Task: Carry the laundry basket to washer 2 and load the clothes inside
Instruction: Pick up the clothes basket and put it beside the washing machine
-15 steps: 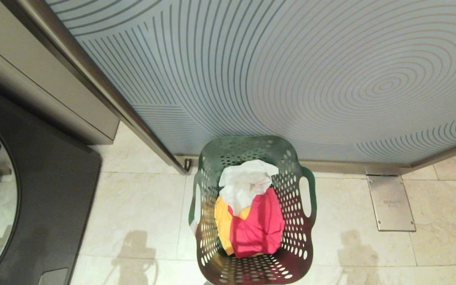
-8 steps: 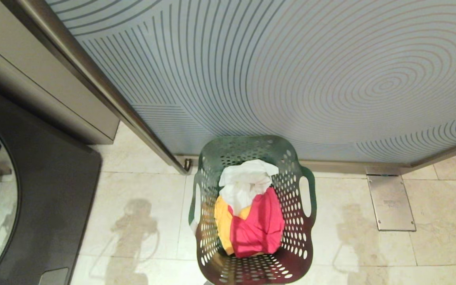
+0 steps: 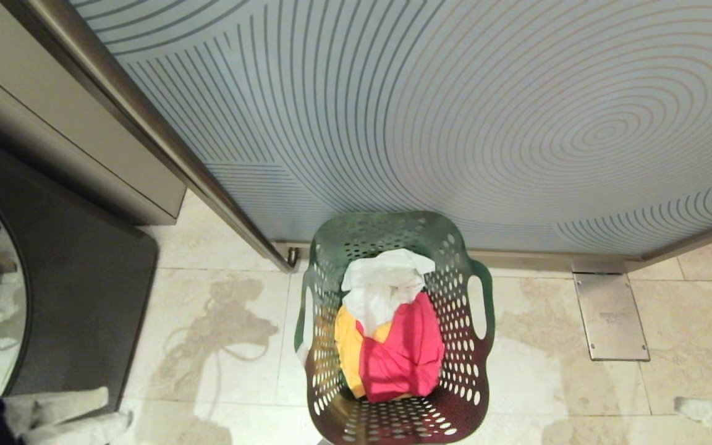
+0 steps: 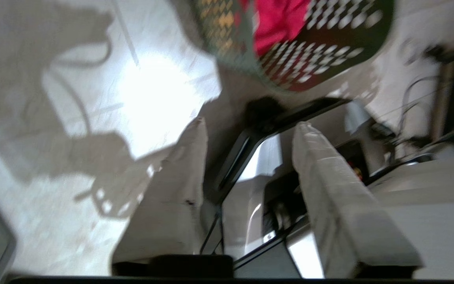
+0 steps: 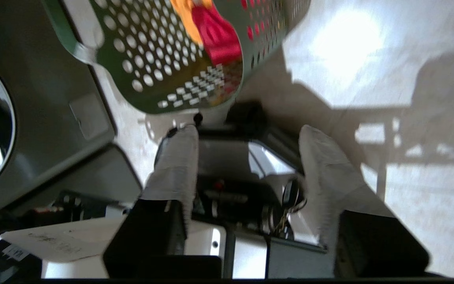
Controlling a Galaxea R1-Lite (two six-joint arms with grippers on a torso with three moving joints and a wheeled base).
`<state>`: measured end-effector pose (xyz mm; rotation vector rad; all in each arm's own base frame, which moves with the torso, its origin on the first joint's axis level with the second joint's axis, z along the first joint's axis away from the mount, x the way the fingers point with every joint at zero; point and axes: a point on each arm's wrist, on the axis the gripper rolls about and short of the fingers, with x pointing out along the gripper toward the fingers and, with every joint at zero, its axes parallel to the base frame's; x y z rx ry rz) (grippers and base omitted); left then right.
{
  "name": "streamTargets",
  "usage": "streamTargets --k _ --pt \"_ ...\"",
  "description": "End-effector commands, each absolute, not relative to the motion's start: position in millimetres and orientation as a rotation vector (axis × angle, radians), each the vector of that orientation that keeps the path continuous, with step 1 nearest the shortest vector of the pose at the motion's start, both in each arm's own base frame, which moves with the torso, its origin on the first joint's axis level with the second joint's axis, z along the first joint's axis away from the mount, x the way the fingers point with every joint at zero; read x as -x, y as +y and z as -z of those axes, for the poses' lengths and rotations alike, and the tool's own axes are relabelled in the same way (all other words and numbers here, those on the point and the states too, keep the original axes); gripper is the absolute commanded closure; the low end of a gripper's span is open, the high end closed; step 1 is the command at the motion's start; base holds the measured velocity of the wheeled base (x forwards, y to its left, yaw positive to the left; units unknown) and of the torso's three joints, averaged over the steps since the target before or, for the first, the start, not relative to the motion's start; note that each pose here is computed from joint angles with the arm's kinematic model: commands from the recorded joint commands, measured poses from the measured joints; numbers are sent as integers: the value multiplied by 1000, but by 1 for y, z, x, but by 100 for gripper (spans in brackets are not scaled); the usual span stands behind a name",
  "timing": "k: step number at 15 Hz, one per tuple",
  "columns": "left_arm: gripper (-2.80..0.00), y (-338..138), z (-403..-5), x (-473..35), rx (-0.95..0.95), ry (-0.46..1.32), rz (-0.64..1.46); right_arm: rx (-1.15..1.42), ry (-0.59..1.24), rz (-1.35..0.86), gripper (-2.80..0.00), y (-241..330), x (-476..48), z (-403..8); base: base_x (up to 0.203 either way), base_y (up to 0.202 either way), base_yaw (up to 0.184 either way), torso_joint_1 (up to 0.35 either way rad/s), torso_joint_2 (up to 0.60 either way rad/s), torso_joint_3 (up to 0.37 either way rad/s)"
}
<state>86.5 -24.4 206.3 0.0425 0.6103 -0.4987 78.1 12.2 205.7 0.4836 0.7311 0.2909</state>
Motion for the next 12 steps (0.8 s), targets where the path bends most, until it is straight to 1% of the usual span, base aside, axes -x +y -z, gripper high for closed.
streamTargets --k 1,3,5,7,9,11,12 --pt "-280 -33 -186 -109 -80 736 476 -501 872 -277 -280 16 -107 -192 0 0 0 0 0 0" --pt "-280 -50 -172 -130 -164 779 421 -507 907 -274 -280 20 -130 -182 0 0 0 0 0 0" --pt "-280 -72 -164 -152 -208 780 382 -496 930 -233 -280 21 -146 -175 0 0 0 0 0 0" --pt "-280 -91 -168 -174 -216 758 372 -497 964 -215 -280 22 -161 -171 0 0 0 0 0 0" --pt "-280 -111 -172 -186 -230 738 406 -501 1002 -203 -280 24 -180 -166 0 0 0 0 0 0" --pt "-280 -123 -171 -194 -250 740 409 -500 983 -208 -280 27 -203 -165 0 0 0 0 0 0" --pt "-280 -127 -174 -199 -255 728 397 -497 925 -224 -280 28 -216 -173 0 0 0 0 0 0"
